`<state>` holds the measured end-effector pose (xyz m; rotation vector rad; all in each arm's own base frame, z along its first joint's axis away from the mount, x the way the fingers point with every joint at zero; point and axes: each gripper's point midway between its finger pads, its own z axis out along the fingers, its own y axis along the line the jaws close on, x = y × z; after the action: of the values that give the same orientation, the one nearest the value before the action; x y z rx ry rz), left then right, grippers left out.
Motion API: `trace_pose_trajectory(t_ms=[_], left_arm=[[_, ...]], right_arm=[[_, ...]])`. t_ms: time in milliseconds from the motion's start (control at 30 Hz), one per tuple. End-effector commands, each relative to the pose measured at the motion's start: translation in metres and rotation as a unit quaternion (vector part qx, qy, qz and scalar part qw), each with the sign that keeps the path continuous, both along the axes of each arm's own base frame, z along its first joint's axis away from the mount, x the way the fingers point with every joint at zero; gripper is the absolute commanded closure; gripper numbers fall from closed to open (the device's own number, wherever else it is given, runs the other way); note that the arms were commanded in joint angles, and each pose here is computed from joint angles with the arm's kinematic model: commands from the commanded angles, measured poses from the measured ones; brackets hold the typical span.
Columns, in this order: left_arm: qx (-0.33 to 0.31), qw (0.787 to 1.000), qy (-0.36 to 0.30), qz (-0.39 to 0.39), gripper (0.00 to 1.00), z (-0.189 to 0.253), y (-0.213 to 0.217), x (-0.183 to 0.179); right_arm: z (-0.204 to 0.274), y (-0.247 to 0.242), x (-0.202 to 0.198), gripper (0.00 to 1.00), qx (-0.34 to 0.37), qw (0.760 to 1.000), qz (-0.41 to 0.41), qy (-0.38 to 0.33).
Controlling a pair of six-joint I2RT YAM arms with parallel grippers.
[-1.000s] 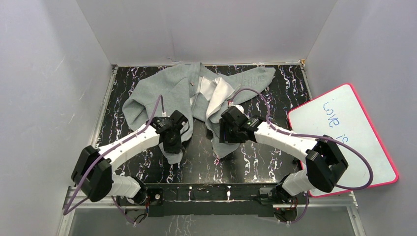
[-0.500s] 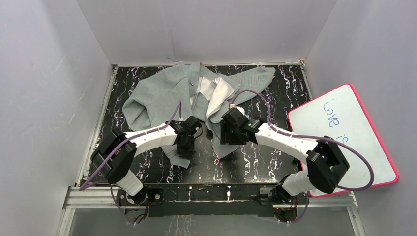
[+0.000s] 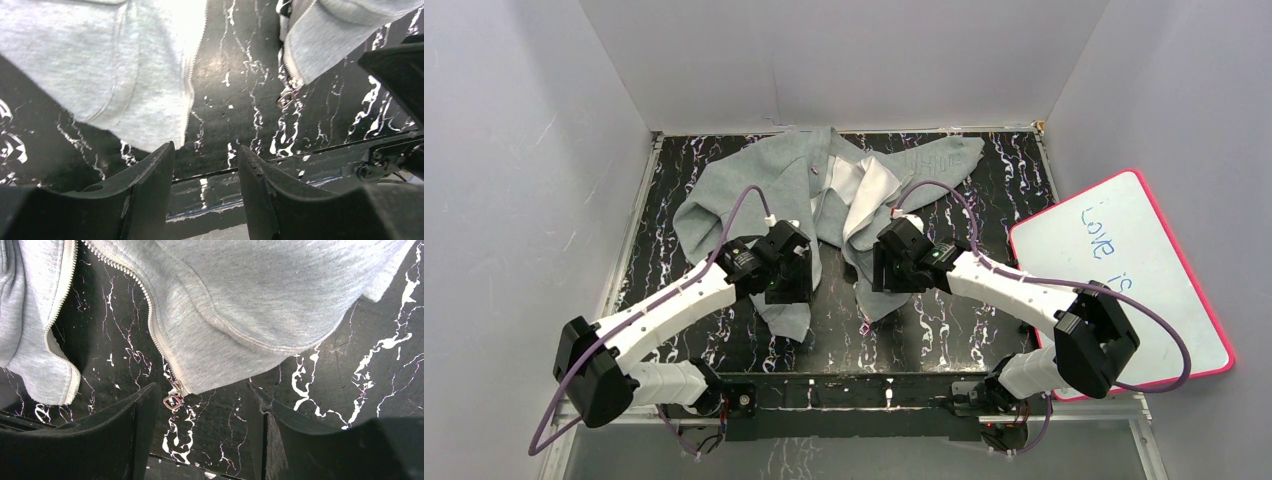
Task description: Zip up the jacket
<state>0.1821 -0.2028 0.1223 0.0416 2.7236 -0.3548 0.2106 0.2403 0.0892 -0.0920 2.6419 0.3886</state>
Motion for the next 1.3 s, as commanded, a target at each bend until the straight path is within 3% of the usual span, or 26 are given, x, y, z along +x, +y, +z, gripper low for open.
trace_pose_trajectory(t_ms=[0,167,533,1267], left_arm=[[0.061,0.998,0.022,0.003,0.51,-0.010,0.033,-0.020],[0.094,0.995,0.035,-0.002,0.49,-0.027,0.047,-0.027],[0.098,0.991,0.078,-0.057,0.50,-0.046,0.024,-0.027],[0.184,0.973,0.125,-0.069,0.52,-0.092,0.032,-0.038]], right_arm=[[0.007,0.004,0.003,0.30,0.012,1.000,-0.003,-0.010],[0.005,0.003,0.003,0.30,0.010,1.000,-0.003,-0.008],[-0.001,0.000,-0.001,0.30,0.005,1.000,-0.001,-0.001],[0.000,-0.002,-0.004,0.30,0.006,1.000,0.002,-0.001]])
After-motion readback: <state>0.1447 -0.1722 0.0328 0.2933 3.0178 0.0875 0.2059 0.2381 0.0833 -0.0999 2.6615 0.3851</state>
